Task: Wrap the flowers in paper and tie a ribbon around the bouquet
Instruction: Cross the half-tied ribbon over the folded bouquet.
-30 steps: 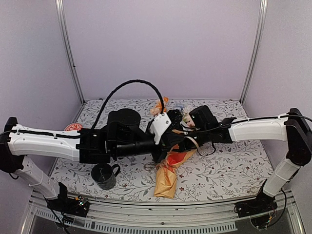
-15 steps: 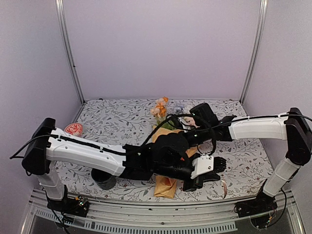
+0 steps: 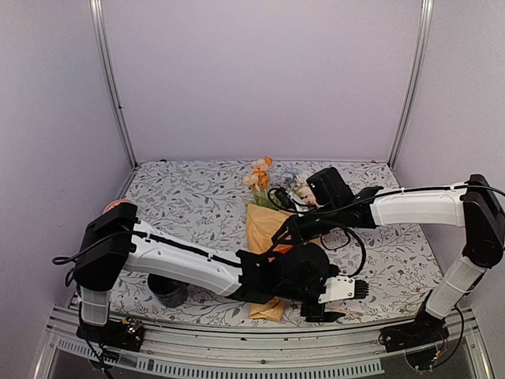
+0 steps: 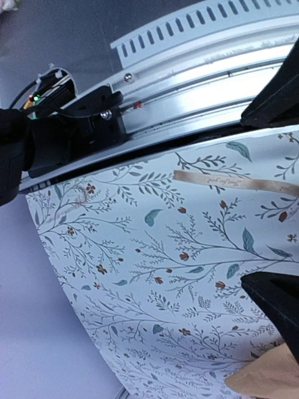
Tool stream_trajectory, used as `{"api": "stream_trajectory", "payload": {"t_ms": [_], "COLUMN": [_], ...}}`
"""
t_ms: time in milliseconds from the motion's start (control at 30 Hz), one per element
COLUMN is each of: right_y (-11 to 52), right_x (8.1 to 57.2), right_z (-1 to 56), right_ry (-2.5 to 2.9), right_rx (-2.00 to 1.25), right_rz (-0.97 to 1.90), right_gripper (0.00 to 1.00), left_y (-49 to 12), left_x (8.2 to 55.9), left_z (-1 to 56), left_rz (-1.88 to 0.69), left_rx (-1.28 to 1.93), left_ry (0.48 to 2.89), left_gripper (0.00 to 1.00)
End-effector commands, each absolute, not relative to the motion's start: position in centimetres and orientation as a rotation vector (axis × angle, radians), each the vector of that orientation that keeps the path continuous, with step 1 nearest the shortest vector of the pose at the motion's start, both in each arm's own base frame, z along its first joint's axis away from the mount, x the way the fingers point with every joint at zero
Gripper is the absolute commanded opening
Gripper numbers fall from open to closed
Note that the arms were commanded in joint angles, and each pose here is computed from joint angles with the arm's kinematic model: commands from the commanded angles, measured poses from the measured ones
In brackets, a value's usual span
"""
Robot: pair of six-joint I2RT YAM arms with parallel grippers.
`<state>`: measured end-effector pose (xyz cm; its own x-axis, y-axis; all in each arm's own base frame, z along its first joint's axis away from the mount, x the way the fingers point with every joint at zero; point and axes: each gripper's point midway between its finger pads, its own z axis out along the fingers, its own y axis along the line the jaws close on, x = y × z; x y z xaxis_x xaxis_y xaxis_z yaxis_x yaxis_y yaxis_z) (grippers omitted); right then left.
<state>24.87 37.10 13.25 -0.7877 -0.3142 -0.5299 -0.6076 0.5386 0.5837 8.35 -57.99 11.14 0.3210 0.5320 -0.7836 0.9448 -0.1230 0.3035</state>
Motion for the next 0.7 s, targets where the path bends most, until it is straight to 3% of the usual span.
{"api": "stream_trajectory", "payload": {"t_ms": [0, 233, 433, 533, 600, 667], "right_y": [37.7, 38.0, 38.2, 38.5, 38.9, 39.2], "right_x": [25.2, 25.0, 24.9, 24.8, 24.7, 24.6], "right_z": [14.4, 14.9, 15.7, 15.8, 15.8, 15.7], "right_ry": [2.382, 2.370, 2.355, 2.354, 2.352, 2.356], "right_rx": [-0.793, -0.798, -0.787, -0.779, -0.779, -0.784], "right_rz": [1.151, 1.178, 1.207, 1.229, 1.238, 1.244], "right_gripper": [0.00, 0.00, 0.00, 0.00, 0.00, 0.00], "left_y": [-56.5, -50.6, -42.2, -39.6, -39.5, -40.1], "left_x": [9.4, 10.9, 17.6, 21.5, 22.1, 22.1], "left_z": [15.4, 23.0, 23.7, 20.5, 18.3, 16.7], "left_rz": [-0.607, -0.825, -0.858, -0.745, -0.720, -0.728], "left_rx": [1.700, 1.476, 1.032, 0.869, 0.876, 0.911], "left_ry": [1.265, 1.256, 1.419, 1.580, 1.635, 1.666], "left_gripper": [0.85, 0.78, 0.44, 0.52, 0.61, 0.63]}}
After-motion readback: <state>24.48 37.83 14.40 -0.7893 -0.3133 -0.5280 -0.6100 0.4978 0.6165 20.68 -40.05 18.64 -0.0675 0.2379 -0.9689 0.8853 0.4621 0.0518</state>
